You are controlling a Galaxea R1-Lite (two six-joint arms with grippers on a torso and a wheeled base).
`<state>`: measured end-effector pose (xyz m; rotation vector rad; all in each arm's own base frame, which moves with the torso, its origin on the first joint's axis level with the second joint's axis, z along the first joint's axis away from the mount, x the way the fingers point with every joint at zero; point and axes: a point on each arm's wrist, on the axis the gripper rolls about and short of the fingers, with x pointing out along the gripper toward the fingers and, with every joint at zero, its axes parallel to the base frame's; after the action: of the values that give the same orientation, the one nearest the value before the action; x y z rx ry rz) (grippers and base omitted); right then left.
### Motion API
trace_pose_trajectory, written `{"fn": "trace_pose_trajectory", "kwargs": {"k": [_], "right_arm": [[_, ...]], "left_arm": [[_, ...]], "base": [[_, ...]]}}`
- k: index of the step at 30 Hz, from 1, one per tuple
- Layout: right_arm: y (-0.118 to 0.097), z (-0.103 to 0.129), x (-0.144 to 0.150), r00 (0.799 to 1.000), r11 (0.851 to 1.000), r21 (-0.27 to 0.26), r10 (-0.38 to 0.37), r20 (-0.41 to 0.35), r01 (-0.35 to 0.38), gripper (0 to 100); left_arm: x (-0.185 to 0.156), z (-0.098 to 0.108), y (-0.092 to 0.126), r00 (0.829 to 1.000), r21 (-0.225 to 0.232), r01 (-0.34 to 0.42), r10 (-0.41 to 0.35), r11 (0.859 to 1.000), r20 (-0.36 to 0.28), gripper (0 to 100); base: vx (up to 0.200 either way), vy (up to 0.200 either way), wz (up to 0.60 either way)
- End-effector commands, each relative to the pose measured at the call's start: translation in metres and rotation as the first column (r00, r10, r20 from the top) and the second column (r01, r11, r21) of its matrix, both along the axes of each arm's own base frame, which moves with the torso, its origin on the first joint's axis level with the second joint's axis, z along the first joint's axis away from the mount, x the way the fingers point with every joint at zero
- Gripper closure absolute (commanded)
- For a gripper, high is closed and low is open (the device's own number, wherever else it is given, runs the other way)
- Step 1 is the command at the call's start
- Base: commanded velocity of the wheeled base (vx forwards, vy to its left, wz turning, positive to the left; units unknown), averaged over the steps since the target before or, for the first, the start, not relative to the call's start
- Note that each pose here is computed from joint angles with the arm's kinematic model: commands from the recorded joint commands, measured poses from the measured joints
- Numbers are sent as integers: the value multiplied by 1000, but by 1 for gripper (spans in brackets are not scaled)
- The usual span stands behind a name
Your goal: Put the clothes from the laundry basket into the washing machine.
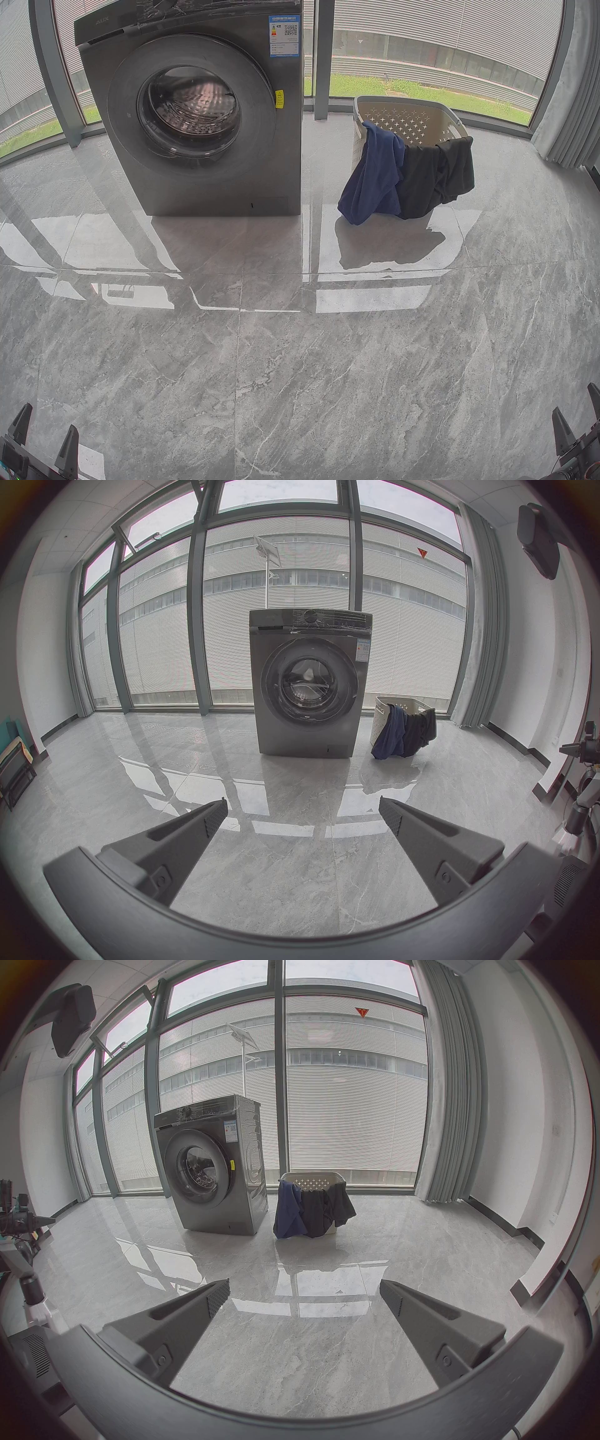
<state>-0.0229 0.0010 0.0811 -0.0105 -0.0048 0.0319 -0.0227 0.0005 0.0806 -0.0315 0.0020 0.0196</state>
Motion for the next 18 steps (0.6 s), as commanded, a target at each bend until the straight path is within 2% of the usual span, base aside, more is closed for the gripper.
{"fn": "trace_pose_trajectory", "kwargs": {"k": [1,10,18], "right_arm": [[0,-5,1,1000,1000,0,0,-9,0,0],[0,-5,1,1000,1000,1,-9,-8,9,0],[0,-5,1,1000,1000,3,-10,-8,10,0]], "left_arm": [[0,-5,0,1000,-1,0,0,1000,1,0],[0,-5,0,1000,-2,3,-3,1000,-1,0],[0,-5,0,1000,-2,3,-3,1000,-1,0]], "base": [[0,0,0],[0,0,0],[200,0,0]]}}
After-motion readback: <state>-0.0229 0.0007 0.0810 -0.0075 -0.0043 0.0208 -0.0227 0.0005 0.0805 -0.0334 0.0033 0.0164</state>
